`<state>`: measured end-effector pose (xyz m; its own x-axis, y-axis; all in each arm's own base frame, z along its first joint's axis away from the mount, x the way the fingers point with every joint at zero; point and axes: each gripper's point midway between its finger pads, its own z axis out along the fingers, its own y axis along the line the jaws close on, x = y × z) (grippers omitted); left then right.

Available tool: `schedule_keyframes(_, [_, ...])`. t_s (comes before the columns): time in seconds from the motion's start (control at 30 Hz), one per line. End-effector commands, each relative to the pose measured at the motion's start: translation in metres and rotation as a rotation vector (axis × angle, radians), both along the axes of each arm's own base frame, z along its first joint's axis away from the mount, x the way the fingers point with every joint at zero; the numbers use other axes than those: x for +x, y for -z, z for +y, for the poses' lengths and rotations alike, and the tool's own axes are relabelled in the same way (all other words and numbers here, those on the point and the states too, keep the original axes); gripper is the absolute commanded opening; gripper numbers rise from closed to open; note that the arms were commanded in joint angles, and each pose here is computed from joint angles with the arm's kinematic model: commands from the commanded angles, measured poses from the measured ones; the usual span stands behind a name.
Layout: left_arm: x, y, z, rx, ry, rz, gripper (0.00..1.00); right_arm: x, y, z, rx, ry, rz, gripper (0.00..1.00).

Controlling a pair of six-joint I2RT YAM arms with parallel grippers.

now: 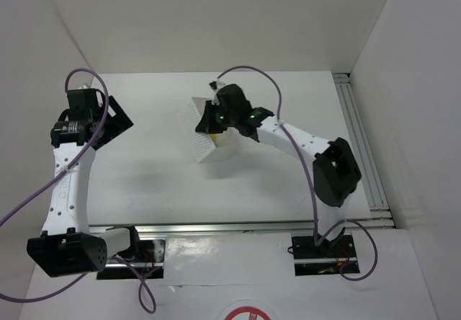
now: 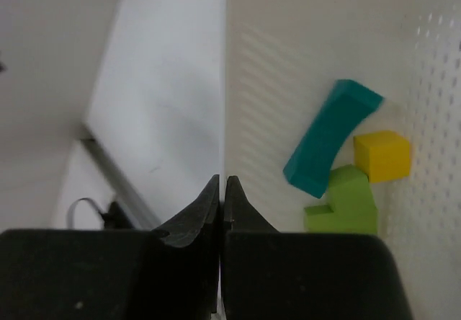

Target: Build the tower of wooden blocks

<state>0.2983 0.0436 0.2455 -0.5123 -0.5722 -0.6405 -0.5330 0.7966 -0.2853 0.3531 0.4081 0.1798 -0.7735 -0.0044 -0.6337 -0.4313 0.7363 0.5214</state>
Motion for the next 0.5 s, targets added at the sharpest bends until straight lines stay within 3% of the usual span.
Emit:
schedule_keyframes(0.0, [0.001, -0.009, -0.004, -0.010, 0.031, -0.035, 1.00, -0.003, -0.106, -0.005, 0.461, -0.157, -0.165, 0.00])
schedule_keyframes(0.03, [0.003, -0.011, -0.006, -0.015, 0.038, -0.046, 1.00, -0.012, -0.118, -0.011, 0.576, -0.195, -0.211, 0.00])
schedule_keyframes(0.17, [0.002, -0.008, -0.008, -0.025, 0.048, -0.048, 1.00, -0.031, -0.144, -0.032, 0.802, -0.328, -0.242, 0.00])
schedule_keyframes(0.47, [-0.004, -0.008, -0.006, -0.004, 0.042, -0.053, 1.00, -0.048, -0.139, -0.057, 1.144, -0.472, -0.177, 0.00])
